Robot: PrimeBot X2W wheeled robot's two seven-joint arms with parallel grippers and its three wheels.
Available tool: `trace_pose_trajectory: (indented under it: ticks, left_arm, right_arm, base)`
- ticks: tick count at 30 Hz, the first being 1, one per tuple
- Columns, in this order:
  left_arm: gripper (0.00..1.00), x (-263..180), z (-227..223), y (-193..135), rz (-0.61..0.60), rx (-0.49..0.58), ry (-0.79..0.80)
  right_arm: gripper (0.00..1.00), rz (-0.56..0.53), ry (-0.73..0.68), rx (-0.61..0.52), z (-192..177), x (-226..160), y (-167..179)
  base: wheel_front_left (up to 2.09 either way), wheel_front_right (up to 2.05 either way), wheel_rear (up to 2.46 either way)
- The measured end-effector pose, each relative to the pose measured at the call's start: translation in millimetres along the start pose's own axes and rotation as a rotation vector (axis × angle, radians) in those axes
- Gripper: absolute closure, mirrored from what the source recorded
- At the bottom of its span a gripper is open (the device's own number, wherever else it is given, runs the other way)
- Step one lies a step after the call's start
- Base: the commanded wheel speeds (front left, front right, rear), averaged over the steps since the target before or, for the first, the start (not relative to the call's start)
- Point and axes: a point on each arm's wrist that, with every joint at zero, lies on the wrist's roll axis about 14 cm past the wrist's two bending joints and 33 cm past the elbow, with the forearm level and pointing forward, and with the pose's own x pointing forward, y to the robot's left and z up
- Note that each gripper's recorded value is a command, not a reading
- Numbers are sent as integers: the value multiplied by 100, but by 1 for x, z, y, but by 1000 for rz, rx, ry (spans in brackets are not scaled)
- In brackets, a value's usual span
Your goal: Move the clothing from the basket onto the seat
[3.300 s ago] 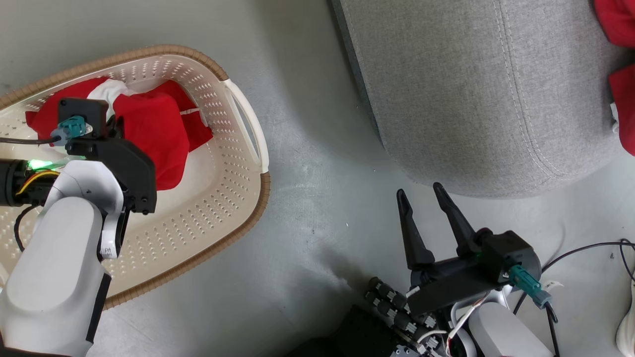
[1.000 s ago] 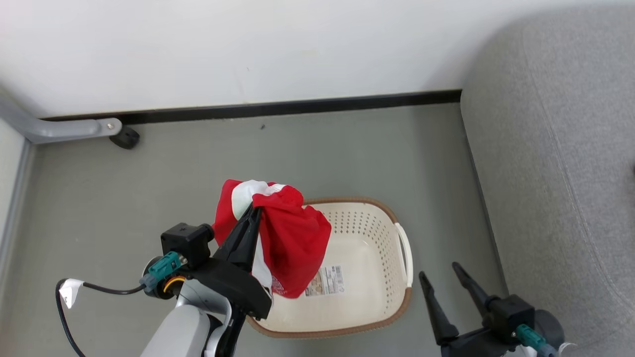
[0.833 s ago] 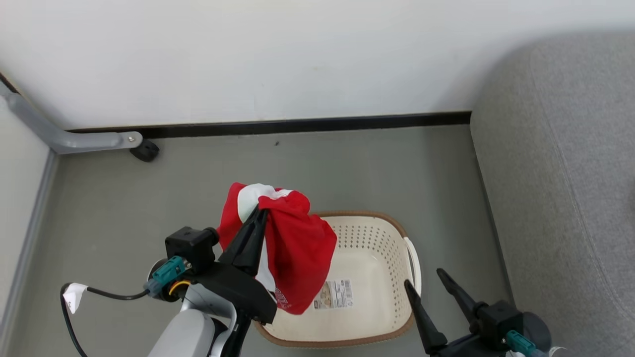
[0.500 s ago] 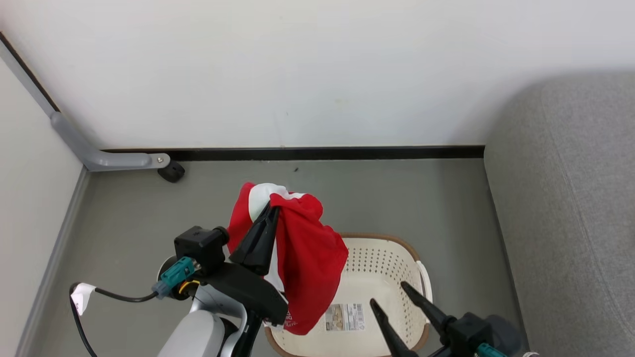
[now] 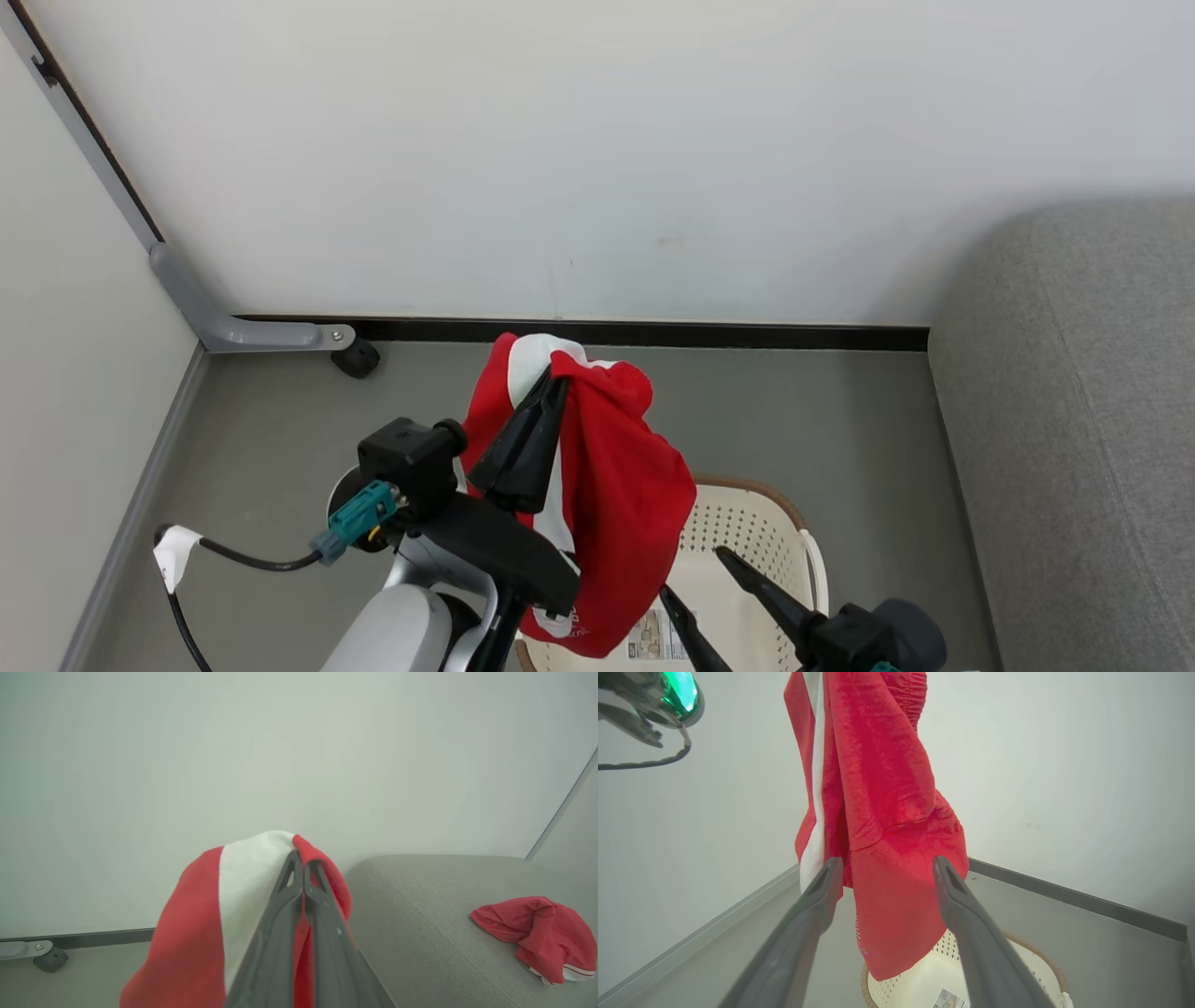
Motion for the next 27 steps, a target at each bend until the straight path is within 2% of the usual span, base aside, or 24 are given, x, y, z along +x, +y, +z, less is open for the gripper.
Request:
trace_pose_trajectory:
  ticks: [7, 27]
  left_arm:
    - [100, -4, 11, -16, -33, 4, -23]
    - [100, -12, 48, -65, -170, 15, -101]
  right_arm:
    - [0, 67, -50, 7, 18, 9, 19]
    - [0, 36, -96, -4, 36, 19, 10]
  base:
    - [0, 0, 0]
    - [0, 0, 0]
